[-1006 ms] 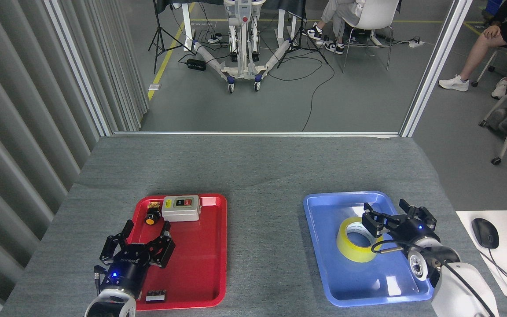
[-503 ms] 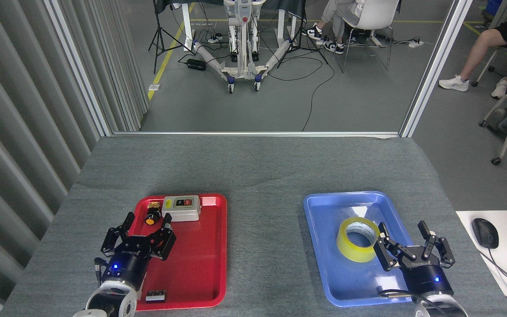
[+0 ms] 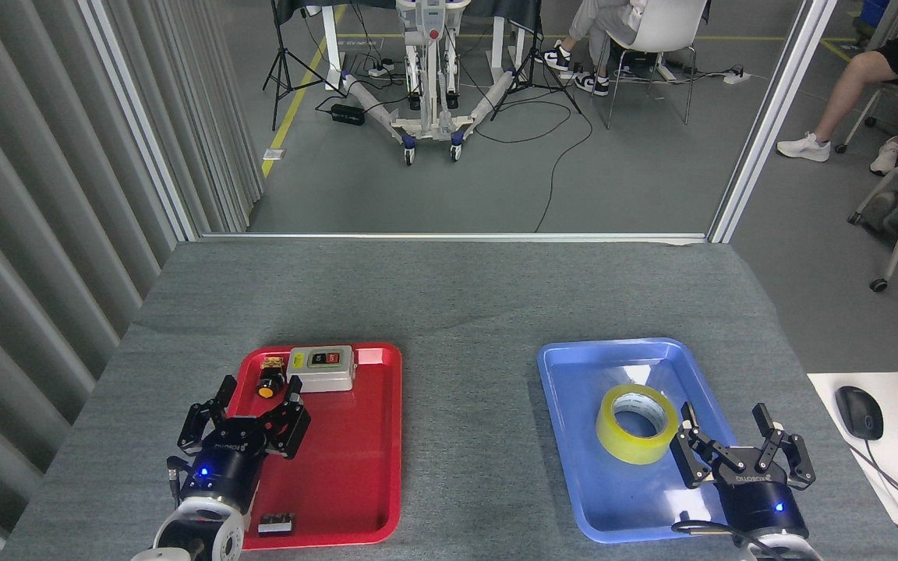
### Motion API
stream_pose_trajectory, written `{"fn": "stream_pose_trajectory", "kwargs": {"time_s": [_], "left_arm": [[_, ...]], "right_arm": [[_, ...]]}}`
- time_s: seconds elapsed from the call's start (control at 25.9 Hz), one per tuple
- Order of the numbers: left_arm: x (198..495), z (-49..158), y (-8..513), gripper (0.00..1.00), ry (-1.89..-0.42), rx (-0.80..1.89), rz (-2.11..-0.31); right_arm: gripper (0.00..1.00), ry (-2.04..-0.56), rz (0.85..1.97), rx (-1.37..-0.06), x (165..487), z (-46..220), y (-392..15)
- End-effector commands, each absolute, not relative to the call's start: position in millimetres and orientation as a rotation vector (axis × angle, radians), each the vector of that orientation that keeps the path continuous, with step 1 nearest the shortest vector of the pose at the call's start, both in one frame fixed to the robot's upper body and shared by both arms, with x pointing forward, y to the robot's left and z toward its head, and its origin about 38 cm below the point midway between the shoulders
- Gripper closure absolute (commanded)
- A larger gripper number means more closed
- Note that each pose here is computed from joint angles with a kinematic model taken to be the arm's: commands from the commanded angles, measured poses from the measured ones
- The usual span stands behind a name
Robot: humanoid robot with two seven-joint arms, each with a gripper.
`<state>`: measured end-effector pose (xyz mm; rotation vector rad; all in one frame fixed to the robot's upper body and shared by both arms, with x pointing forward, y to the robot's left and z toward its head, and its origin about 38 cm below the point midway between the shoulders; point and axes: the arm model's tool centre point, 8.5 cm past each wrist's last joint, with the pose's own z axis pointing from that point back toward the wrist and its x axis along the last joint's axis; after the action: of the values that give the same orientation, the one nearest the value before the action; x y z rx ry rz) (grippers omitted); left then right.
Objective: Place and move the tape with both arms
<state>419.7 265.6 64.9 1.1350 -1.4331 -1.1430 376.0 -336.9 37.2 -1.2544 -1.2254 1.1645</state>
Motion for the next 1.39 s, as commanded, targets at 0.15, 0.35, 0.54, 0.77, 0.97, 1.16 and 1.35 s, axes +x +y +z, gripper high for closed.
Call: {"fn": "stream_pose_trajectory", "kwargs": {"time_s": [0.15,0.35,0.54,0.77,0.97,1.16,1.35], "left_arm": [[408,53,267,0.0,-1.41,1.117,-1.144],[399,50,265,0.0,-1.406,1.118,-1.135],[396,49,269,0.0,-1.39,1.128,-1.128],[394,48,270,0.0,-1.383,1.133,-1.13],[389,56,290,0.0,-1.358,1.187,-1.058],[355,102,274,0.0,-1.47,1.256,-1.022],[325,77,248,0.0,-1.414,1.114,-1.121]], "right_arm": [[0.0,-1.216,1.159,-1.241,373,34,-338],[0.0,-1.215,1.159,-1.245,373,35,-339],[0.0,-1.216,1.165,-1.249,374,36,-341],[0.0,-1.211,1.167,-1.25,373,35,-342],[0.0,-1.214,1.166,-1.248,373,35,-341],[0.0,-1.213,1.166,-1.247,373,35,-341],[0.0,-1.212,1.168,-1.248,373,35,-341]]}}
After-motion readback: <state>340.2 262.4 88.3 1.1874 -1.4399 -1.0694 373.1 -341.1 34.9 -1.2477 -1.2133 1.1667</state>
